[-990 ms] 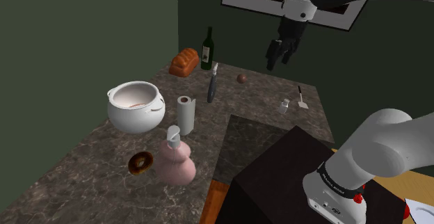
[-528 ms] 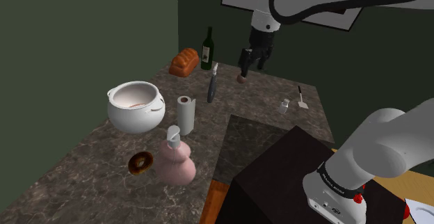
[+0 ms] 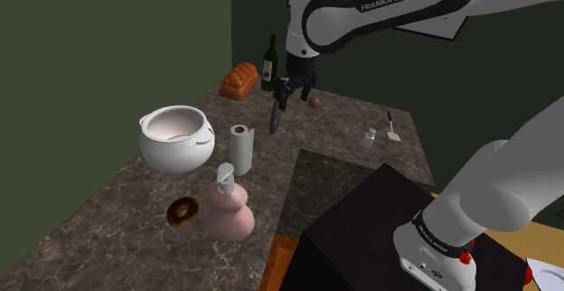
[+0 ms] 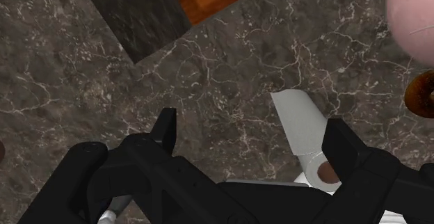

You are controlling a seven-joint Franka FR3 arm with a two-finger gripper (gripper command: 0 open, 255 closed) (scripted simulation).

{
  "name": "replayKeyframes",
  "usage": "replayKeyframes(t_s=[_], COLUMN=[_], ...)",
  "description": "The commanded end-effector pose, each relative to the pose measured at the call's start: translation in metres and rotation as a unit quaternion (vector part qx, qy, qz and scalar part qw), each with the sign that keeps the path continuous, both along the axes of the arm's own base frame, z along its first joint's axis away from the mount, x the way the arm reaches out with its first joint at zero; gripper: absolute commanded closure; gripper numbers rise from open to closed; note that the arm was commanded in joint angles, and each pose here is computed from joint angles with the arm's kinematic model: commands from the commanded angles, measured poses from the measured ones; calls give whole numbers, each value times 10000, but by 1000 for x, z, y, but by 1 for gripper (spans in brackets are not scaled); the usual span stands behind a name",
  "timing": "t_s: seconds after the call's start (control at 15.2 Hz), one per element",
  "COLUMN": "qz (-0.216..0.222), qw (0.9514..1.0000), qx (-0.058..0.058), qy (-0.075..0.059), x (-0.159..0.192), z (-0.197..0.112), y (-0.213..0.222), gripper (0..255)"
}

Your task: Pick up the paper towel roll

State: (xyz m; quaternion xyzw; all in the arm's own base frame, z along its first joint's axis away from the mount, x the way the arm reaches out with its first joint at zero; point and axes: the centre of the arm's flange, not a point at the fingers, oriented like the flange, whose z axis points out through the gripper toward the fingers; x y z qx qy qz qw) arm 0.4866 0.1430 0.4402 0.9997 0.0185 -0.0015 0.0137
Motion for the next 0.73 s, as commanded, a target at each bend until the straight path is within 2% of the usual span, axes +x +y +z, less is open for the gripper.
replayKeyframes(t_s=[0.0, 0.66], qz=[20, 135], qw=[10000, 9999], qx=[3, -8], qy=[2, 14], x=[20, 103], z=[-14, -82], y=[15, 92], gripper=[0, 0])
